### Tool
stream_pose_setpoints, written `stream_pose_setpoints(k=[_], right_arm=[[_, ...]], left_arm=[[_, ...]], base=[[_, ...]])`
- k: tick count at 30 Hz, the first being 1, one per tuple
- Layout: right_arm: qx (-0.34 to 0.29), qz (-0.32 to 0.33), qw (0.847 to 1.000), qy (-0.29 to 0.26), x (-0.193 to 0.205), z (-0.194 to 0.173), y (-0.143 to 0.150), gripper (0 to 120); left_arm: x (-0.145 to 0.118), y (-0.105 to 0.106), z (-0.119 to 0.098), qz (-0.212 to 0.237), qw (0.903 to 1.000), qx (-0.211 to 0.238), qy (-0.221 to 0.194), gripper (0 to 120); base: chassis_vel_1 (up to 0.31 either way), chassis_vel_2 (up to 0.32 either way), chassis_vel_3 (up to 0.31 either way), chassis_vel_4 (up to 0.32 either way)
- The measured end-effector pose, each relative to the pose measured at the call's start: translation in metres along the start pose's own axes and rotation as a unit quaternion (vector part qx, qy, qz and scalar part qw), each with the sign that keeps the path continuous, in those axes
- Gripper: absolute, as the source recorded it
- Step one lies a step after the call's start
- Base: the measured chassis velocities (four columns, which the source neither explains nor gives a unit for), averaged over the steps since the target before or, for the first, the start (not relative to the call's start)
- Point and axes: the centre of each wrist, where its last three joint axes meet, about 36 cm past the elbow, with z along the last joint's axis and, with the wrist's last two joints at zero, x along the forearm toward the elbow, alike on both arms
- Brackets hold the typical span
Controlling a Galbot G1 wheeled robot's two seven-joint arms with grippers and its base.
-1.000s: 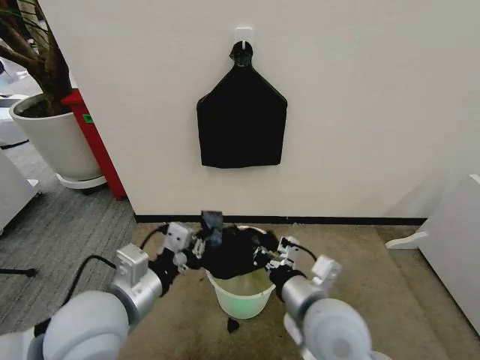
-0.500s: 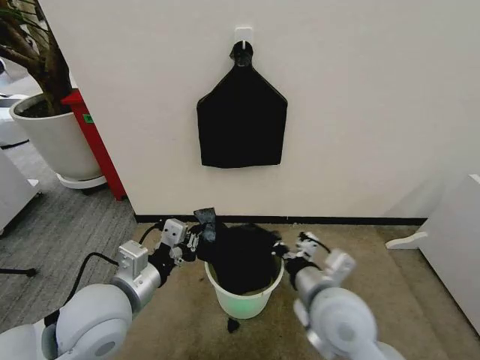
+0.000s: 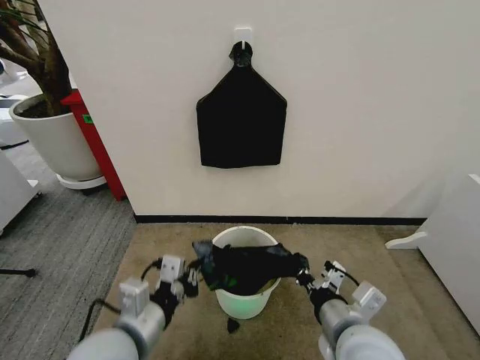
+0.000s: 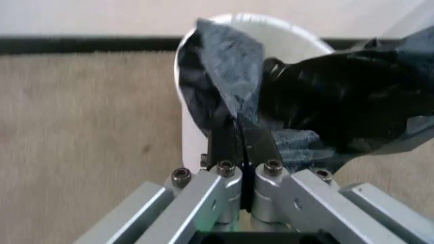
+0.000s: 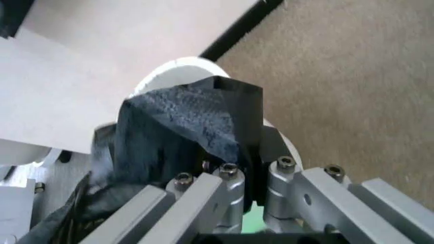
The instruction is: Place the garbage bag over the trash bin.
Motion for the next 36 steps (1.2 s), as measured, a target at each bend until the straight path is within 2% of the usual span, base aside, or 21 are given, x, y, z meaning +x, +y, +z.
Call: stream_pose_setpoints(k=[2,6,8,12,18,24,28,31,36], right_arm=[[-0.001,0.001,1.0,0.001,0.0,0.001,0.0,0],[-0.004,0.023,1.0,0.015,0.0,0.025,-0.003,0],[-0.004,0.025,1.0,0.015,-0.001,0.027,-0.004,0],[0.001,0.05,0.999,0.015,-0.023,0.043,-0.015,0],[0.011,0.062,0.998,-0.002,-0.055,0.048,-0.021,0],[0.019,0.06,0.998,-0.005,-0.055,0.052,-0.021,0],[0.02,0.054,0.998,-0.001,-0.032,0.051,-0.019,0],[0.023,0.056,0.998,0.003,-0.028,0.053,-0.022,0],[0.03,0.061,0.998,0.003,-0.042,0.061,-0.033,0]], left_arm=[[0.0,0.0,0.002,-0.001,1.0,0.001,0.001,0],[-0.01,0.003,0.03,-0.014,0.9999,0.005,0.002,0],[-0.012,0.003,0.031,-0.015,0.9999,0.005,0.002,0],[-0.032,0.011,0.039,-0.023,0.9997,0.007,-0.01,0],[-0.049,0.022,0.047,-0.038,0.9992,0.004,-0.014,0],[-0.046,0.021,0.056,-0.04,0.9992,-0.001,-0.008,0],[-0.035,0.014,0.068,-0.034,0.9994,-0.009,-0.003,0],[-0.034,0.014,0.071,-0.033,0.9994,-0.011,-0.002,0],[-0.043,0.019,0.08,-0.04,0.9991,-0.016,0.001,0]], base=[[0.0,0.0,0.0,0.0],[0.0,0.0,0.0,0.0],[0.0,0.0,0.0,0.0],[0.0,0.0,0.0,0.0],[0.0,0.0,0.0,0.0],[0.0,0.0,0.0,0.0],[0.0,0.0,0.0,0.0],[0.0,0.0,0.0,0.0],[0.0,0.0,0.0,0.0]])
